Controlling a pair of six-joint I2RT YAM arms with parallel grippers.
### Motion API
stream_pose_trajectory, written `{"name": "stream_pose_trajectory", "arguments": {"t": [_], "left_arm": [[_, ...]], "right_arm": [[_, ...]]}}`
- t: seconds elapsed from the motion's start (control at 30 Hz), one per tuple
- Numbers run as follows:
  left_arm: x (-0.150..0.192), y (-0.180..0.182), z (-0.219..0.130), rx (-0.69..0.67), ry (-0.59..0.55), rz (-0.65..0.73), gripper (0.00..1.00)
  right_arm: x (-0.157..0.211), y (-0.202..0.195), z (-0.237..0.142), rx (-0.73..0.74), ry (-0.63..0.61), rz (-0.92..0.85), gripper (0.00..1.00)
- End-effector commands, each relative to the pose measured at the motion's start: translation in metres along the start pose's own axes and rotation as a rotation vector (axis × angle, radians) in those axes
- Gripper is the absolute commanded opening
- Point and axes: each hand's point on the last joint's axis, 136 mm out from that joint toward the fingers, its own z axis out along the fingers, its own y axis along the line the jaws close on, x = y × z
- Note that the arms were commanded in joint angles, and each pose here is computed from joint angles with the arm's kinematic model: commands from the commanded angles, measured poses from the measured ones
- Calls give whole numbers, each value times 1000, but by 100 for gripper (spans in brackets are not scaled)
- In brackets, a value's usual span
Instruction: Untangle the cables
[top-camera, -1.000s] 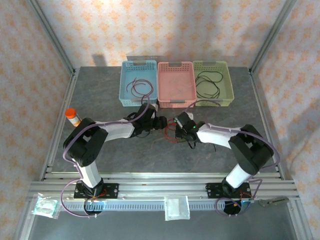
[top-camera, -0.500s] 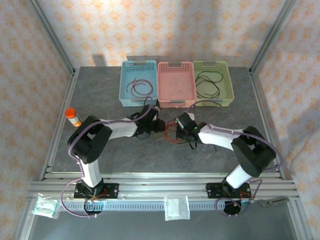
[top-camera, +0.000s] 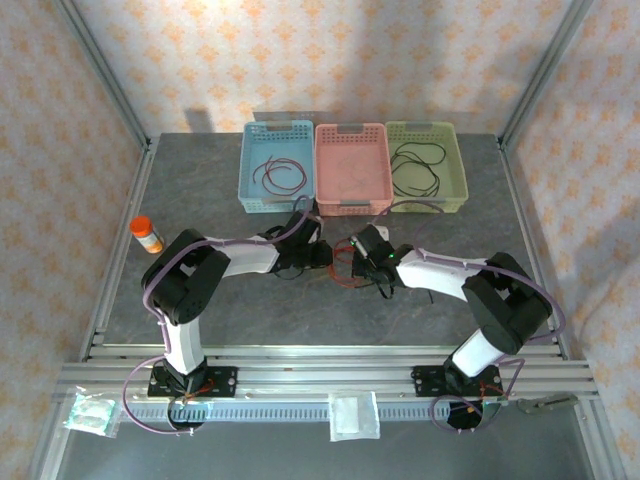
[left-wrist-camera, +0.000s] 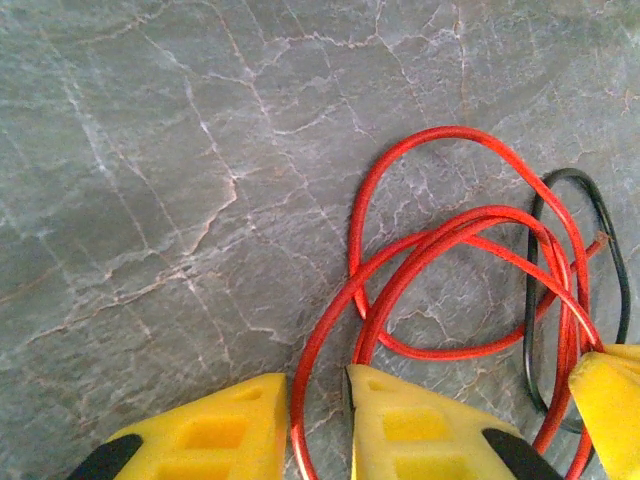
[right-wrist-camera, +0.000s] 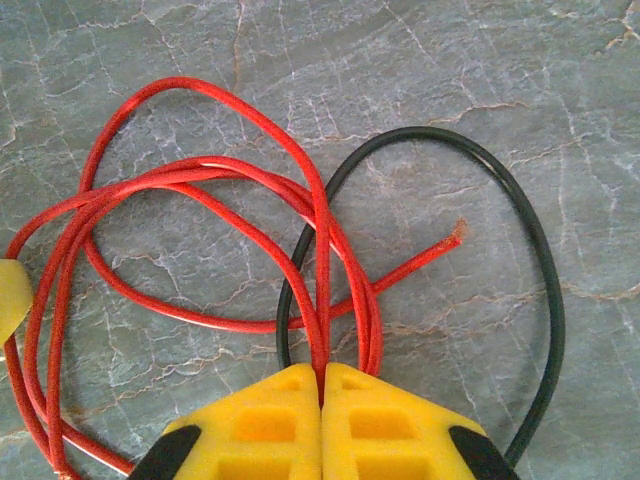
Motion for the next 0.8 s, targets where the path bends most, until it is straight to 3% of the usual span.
{"name": "stream_pose_trajectory", "arguments": {"t": [0.0,0.27,0.33,0.57,0.77], "left_arm": [[6,3,6,-17,29,9,18],[-24,-11,-15,-39,-68,56,0],[-35,-20,-26,-26,-105,68,0],[-61,-73,-79,117,-189,219,0],[-75,-124,-126,277,-233,314,0]], "right_arm": [[-4,-5,0,32,-17,11,6],[-7,-10,-1,61,-39,21,9],[-10,-10,-2,65,-50,27,15],[-31,-11,-13,59,-120,95,49],[-46,-11,-18,30,-155,147,61]]}}
